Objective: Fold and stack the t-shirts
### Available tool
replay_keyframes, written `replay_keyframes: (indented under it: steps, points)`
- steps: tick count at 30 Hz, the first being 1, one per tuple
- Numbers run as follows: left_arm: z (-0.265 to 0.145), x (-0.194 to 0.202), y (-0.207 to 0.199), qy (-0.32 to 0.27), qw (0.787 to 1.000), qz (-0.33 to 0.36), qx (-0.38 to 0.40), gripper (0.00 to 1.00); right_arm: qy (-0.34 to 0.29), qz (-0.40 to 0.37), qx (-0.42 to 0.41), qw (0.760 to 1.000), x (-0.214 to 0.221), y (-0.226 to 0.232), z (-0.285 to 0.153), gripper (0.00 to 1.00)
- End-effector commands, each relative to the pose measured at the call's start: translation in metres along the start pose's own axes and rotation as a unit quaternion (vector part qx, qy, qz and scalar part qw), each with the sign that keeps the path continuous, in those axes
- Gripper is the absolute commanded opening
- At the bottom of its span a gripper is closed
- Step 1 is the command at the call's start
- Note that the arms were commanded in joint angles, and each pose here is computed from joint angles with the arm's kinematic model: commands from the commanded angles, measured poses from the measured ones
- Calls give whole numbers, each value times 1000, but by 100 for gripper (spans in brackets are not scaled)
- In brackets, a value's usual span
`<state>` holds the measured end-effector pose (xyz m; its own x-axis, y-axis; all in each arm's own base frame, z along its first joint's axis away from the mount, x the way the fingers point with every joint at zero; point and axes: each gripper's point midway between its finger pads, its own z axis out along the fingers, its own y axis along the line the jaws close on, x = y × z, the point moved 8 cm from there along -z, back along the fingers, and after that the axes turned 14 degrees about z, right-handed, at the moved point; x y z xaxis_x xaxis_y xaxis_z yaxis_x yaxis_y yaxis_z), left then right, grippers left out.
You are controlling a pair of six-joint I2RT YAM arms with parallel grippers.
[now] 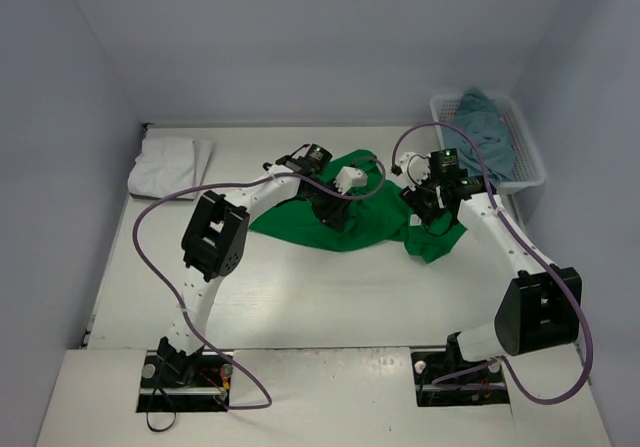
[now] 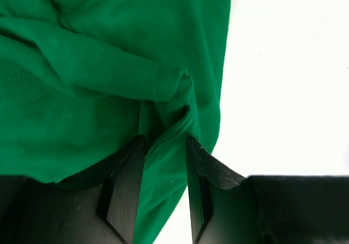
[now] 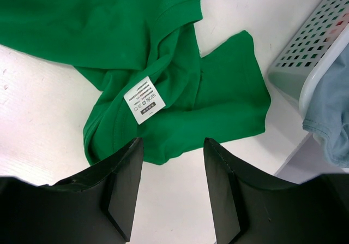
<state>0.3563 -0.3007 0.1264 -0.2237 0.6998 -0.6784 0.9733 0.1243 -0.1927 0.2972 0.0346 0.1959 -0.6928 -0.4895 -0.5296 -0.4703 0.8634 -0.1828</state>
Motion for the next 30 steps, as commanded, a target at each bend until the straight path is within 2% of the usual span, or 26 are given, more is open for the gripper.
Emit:
replay_keyframes:
  steps: [1,8,13,30]
  points:
    - [-40,-42,-17,-55,997,55,-9,31,-23,6,5,1000,-5,-2,-4,45]
    - [-25,-40,-19,-55,998,40,17,31,-25,3,11,1000,-4,-3,-8,45]
    - [-20,-34,-21,-48,998,35,30,26,-24,0,14,1000,-4,-4,-8,45]
    - [-4,-22,-18,-29,999,30,34,26,-27,-1,4,1000,-1,-1,-9,45]
